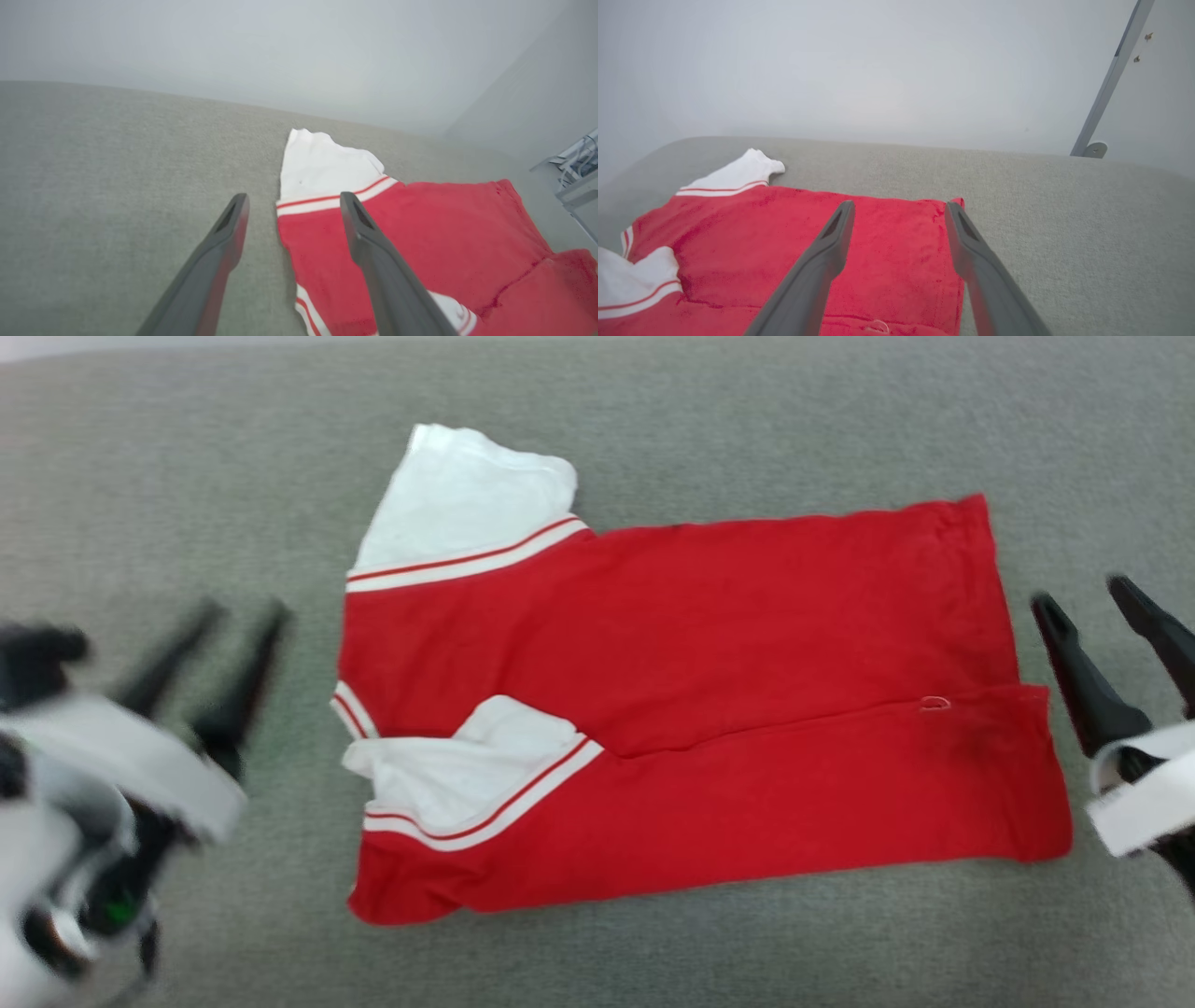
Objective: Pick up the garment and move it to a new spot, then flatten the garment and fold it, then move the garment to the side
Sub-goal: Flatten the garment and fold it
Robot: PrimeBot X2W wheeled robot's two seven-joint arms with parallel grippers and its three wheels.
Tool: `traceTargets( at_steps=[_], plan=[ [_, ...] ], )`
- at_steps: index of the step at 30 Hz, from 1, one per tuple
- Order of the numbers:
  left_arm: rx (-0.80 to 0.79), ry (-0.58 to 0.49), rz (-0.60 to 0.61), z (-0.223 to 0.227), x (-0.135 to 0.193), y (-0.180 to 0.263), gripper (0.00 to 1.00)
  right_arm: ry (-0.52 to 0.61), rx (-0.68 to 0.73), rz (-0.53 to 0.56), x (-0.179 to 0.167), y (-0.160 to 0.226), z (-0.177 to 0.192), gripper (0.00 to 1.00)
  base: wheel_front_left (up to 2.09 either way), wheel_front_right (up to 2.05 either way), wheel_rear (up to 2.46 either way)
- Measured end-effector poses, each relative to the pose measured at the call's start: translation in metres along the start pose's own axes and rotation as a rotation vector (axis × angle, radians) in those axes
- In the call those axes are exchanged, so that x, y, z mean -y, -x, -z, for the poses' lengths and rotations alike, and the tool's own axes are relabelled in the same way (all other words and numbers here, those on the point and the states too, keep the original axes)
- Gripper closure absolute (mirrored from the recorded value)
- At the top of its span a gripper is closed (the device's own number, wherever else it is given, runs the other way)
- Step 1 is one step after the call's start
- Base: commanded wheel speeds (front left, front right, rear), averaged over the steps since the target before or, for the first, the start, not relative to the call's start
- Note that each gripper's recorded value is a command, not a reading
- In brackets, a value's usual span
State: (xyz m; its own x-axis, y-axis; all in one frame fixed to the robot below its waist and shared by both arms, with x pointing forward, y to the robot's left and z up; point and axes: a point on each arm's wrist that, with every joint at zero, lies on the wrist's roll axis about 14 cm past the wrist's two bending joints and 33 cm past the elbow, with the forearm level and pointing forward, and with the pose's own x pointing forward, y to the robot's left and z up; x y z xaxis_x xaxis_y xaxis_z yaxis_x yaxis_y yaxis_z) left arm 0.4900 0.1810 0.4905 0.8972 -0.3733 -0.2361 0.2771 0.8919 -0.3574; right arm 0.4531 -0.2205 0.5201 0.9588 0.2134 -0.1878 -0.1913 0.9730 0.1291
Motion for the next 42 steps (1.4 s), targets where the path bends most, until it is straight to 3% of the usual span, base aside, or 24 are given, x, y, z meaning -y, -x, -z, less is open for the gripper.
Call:
traceTargets(
  at_steps=[8, 13, 18, 24, 30, 31, 32, 33, 36, 42],
  plan=[
    [0.074, -0.160, -0.040, -0.046, -0.015, -0.075, 0.00, -0.082, 0.182, 0.053, 0.006, -0.005, -0.009, 0.00, 0.00, 0.00, 0.00],
    [0.028, -0.155, -0.060, -0.059, -0.020, -0.129, 0.00, -0.076, 0.188, 0.106, 0.021, 0.005, 0.004, 0.00, 0.00, 0.00, 0.00],
    [-0.182, -0.161, -0.053, -0.031, -0.027, -0.168, 0.00, -0.067, 0.182, 0.184, 0.043, 0.022, 0.015, 0.00, 0.00, 0.00, 0.00],
    [-0.567, -0.124, -0.074, 0.028, -0.041, -0.180, 0.00, -0.053, 0.143, 0.232, 0.055, 0.036, 0.026, 0.00, 0.00, 0.00, 0.00],
    [-0.717, -0.055, -0.040, 0.048, -0.035, -0.193, 0.00, -0.045, 0.093, 0.231, 0.054, 0.034, 0.040, 0.00, 0.00, 0.00, 0.00],
    [-0.735, -0.040, -0.033, 0.051, -0.034, -0.194, 0.25, -0.044, 0.087, 0.233, 0.055, 0.033, 0.041, 0.00, 0.00, 0.00, 0.00],
    [-0.746, -0.023, -0.027, 0.053, -0.033, -0.196, 0.42, -0.043, 0.081, 0.233, 0.055, 0.033, 0.043, 0.00, 0.00, 0.00, 0.00],
    [-0.755, -0.020, -0.018, 0.055, -0.032, -0.197, 0.53, -0.042, 0.076, 0.232, 0.055, 0.032, 0.044, 0.00, 0.00, 0.00, 0.00],
    [-0.768, -0.023, 0.010, 0.057, -0.026, -0.196, 1.00, -0.025, 0.067, 0.208, 0.053, 0.025, 0.042, 0.00, 0.00, 0.00, 0.00],
    [-0.771, -0.009, 0.072, 0.062, -0.010, -0.193, 1.00, 0.017, 0.051, 0.128, 0.042, 0.003, 0.032, 0.00, 0.00, 0.00, 0.00]
  ],
)
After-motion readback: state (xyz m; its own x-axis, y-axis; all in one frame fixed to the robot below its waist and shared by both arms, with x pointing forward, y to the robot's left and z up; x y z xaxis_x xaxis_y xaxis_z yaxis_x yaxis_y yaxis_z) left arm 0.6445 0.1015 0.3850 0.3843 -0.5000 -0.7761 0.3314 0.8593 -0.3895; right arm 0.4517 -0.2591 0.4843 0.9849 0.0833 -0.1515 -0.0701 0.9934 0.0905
